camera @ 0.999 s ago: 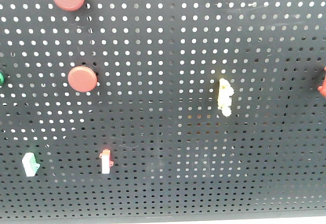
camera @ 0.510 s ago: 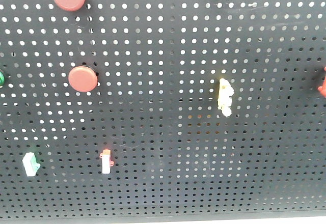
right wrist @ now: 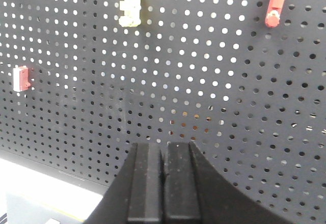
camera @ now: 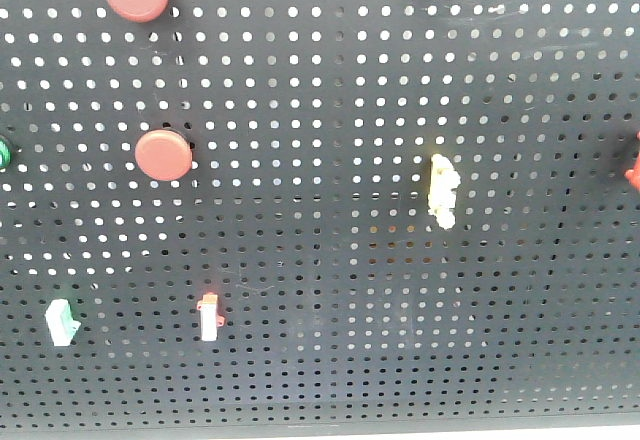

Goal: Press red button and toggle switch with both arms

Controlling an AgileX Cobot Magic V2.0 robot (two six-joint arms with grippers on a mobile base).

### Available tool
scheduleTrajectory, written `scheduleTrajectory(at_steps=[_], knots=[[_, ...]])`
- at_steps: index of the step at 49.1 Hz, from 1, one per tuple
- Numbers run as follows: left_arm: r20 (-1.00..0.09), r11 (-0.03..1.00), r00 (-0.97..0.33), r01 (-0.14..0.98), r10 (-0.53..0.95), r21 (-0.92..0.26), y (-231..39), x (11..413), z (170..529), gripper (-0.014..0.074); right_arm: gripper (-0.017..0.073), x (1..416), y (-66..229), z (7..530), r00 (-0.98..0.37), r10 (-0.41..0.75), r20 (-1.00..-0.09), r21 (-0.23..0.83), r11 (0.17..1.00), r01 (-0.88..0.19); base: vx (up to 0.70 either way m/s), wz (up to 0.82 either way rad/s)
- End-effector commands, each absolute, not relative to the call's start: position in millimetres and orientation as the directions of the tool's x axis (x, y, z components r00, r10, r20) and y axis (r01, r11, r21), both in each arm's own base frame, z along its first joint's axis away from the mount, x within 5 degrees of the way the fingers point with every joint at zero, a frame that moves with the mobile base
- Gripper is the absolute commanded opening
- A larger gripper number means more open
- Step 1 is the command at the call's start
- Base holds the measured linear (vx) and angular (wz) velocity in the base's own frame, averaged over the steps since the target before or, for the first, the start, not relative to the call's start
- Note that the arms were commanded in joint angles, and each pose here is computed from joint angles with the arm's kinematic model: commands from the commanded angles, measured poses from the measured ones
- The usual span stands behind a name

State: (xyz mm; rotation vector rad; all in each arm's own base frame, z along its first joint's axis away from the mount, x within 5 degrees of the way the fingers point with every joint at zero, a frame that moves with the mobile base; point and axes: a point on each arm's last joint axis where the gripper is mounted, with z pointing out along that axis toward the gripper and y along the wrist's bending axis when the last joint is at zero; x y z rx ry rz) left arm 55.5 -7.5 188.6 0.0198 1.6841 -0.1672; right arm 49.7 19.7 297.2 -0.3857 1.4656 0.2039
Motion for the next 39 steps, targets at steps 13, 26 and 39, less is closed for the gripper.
scheduleTrajectory(at_steps=[13,26,39], knots=[[-0.998,0.993,0.023,0.103,-0.058,-0.055,-5.7,56.5,191.3,0.0002,-0.0003,48.1,19.0,313.5,0.192,-0.067,-0.979,-0.132,0.928,-0.349,0.0,0.0],[-0.998,0.993,0.021,0.102,-0.057,-0.055,-5.7,56.5,191.2,0.0002,-0.0003,48.1,19.0,313.5,0.192,-0.067,-0.979,-0.132,0.928,-0.349,0.0,0.0],[-0.998,0.993,0.017,0.102,-0.057,-0.055,-5.7,56.5,190.8,0.0002,-0.0003,48.1,19.0,313.5,0.192,-0.067,-0.979,-0.132,0.928,-0.349,0.0,0.0]])
